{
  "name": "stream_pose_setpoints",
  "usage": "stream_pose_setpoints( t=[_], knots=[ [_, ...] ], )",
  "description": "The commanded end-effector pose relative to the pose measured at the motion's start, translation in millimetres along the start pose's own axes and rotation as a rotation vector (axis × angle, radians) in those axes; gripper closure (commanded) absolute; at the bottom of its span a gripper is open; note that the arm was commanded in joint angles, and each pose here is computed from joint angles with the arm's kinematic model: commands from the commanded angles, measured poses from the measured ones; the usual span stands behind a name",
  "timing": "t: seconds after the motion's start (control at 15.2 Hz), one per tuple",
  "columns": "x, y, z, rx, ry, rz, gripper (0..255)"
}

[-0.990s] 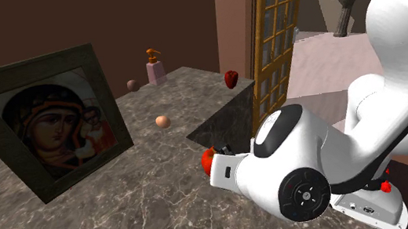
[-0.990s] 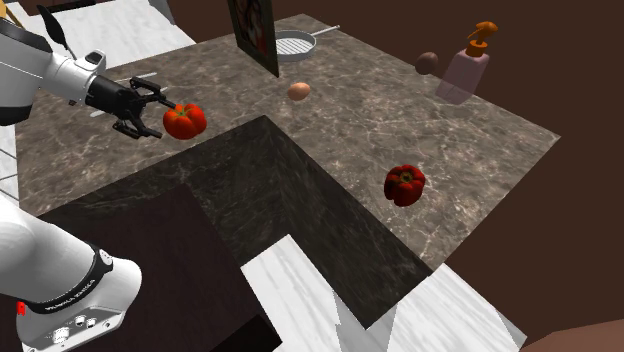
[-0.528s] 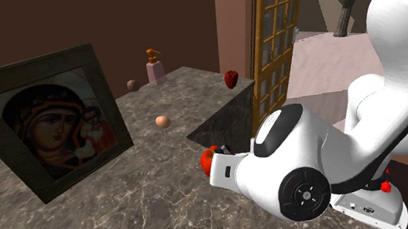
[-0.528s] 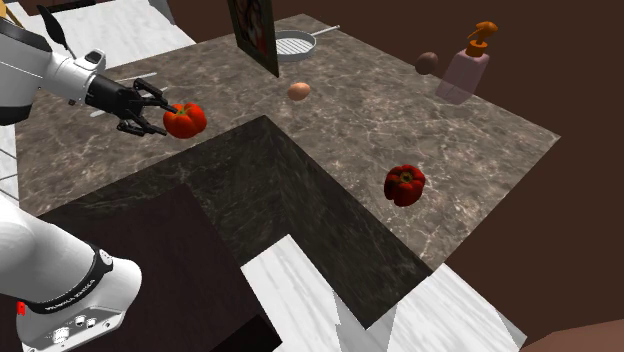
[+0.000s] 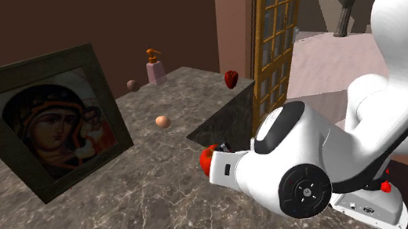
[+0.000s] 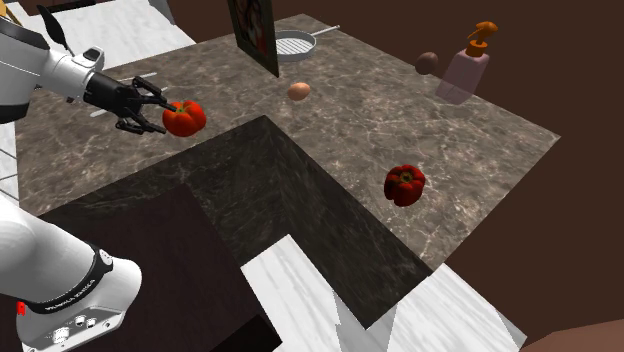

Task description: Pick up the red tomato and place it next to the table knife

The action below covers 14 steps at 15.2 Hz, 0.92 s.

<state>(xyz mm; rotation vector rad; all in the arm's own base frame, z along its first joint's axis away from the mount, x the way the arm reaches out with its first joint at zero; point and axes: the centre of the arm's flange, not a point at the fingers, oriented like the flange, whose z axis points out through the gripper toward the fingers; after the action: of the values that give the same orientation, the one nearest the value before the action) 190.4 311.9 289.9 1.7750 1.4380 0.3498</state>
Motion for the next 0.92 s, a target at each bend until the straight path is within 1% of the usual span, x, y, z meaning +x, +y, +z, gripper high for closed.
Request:
stream_pose_setpoints(
  t=[0.0, 0.86],
  knots=[
    [-2.6, 5.9, -5.7, 0.001, 0.000, -0.001, 255],
    [-20.7, 55.7, -49.3, 0.001, 0.000, -0.001, 255]
  ],
)
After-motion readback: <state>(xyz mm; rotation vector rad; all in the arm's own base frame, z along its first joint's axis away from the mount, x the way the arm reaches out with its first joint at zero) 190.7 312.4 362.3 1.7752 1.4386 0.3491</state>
